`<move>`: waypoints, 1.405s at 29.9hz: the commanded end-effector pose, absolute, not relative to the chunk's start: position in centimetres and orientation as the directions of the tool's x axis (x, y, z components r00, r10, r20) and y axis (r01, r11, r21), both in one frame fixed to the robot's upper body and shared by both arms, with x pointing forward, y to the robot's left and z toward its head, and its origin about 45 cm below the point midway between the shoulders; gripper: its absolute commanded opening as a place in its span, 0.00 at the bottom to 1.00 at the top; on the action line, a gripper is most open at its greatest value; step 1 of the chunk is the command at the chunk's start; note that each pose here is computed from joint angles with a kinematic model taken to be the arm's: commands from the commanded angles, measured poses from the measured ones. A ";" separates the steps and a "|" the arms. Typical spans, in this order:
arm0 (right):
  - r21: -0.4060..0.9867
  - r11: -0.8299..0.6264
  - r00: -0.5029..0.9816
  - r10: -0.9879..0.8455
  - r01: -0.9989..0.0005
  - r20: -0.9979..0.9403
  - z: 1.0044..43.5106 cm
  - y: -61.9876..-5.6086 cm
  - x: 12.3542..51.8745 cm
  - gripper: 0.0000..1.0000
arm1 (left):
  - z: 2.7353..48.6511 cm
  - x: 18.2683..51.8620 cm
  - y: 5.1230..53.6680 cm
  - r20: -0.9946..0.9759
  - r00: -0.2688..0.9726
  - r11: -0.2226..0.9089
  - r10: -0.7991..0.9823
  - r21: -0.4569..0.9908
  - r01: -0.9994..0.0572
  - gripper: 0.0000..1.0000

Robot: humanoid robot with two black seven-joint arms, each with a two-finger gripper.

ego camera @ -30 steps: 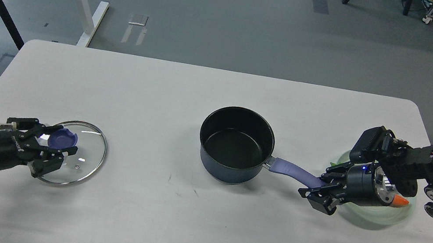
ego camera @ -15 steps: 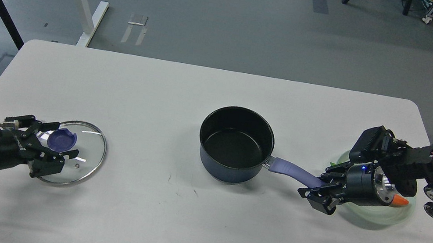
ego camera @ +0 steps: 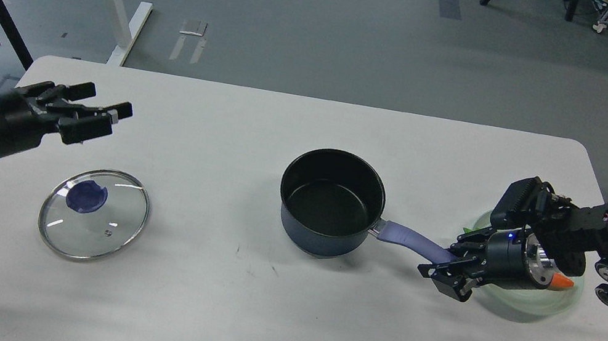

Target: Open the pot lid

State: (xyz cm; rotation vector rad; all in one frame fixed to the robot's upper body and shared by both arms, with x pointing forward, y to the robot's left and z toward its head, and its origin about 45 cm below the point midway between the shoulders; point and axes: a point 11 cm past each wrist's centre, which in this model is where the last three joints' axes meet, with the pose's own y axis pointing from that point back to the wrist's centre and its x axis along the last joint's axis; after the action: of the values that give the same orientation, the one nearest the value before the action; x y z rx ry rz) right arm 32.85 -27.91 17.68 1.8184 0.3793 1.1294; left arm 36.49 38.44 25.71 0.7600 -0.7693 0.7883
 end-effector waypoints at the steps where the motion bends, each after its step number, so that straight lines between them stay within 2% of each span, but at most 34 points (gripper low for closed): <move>1: 0.831 -0.519 0.530 0.657 -0.199 0.537 17.7 -27.9 32.8 0.36 | 27.5 38.1 39.3 0.582 0.505 0.445 0.638 0.256 -0.858 0.99; 3: 0.830 -0.520 0.530 0.656 -0.199 0.538 17.7 -27.9 32.8 0.43 | 27.6 38.3 39.9 0.451 0.486 0.425 0.748 0.237 -0.874 0.99; 5: 0.829 -0.523 0.530 0.654 -0.199 0.540 17.7 -27.8 32.8 0.58 | 27.8 38.4 40.2 0.377 0.466 0.410 0.801 0.222 -0.885 0.99; 7: 0.828 -0.524 0.528 0.655 -0.198 0.541 17.8 -27.8 32.8 0.67 | 27.9 38.5 40.5 0.349 0.450 0.398 0.822 0.214 -0.892 0.99; 10: 0.824 -0.529 0.525 0.651 -0.205 0.548 18.2 -27.7 33.0 0.87 | 27.9 38.5 40.5 0.332 0.456 0.404 0.826 0.215 -0.889 0.99; 12: 0.820 -0.530 0.525 0.646 -0.214 0.554 18.6 -27.9 33.1 0.94 | 28.0 38.5 40.5 0.306 0.457 0.409 0.835 0.211 -0.888 0.99; 17: 0.789 -0.566 0.522 0.611 -0.238 0.596 20.6 -27.5 33.3 0.97 | 28.0 38.6 40.3 0.255 0.456 0.415 0.853 0.202 -0.887 0.99; 22: 0.699 -0.639 0.553 0.473 -0.321 0.686 25.5 -27.0 34.7 0.98 | 28.0 39.0 39.4 0.233 0.464 0.428 0.855 0.187 -0.884 0.99; 25: 0.610 -0.689 0.577 0.334 -0.390 0.746 28.8 -26.9 35.8 0.98 | 28.3 39.8 38.5 0.188 0.442 0.420 0.877 0.147 -0.896 0.99; 30: 0.387 -0.750 0.639 -0.061 -0.537 0.767 33.1 -27.6 37.9 0.98 | 28.0 40.9 37.8 0.105 0.400 0.388 0.911 0.113 -0.915 0.99; 34: 0.193 -0.683 0.628 -0.473 -0.704 0.618 33.9 -29.5 40.2 0.98 | 27.5 42.2 36.3 0.052 0.395 0.390 0.917 0.081 -0.917 0.99; 37: 0.097 -0.595 0.573 -0.699 -0.798 0.427 33.4 -30.4 40.9 0.98 | 27.1 42.9 35.5 -0.037 0.371 0.372 0.928 0.048 -0.927 0.99; 42: 0.061 -0.448 0.452 -0.887 -0.892 0.097 30.6 -31.9 41.6 0.98 | 24.8 43.2 34.7 -0.187 0.332 0.343 0.925 0.028 -0.939 0.99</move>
State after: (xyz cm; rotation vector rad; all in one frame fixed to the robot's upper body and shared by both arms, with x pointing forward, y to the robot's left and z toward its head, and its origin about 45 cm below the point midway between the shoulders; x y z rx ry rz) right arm 41.25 -31.05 32.35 2.5787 -1.4201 0.2917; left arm 43.06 35.24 25.89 -0.0323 0.1243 1.2127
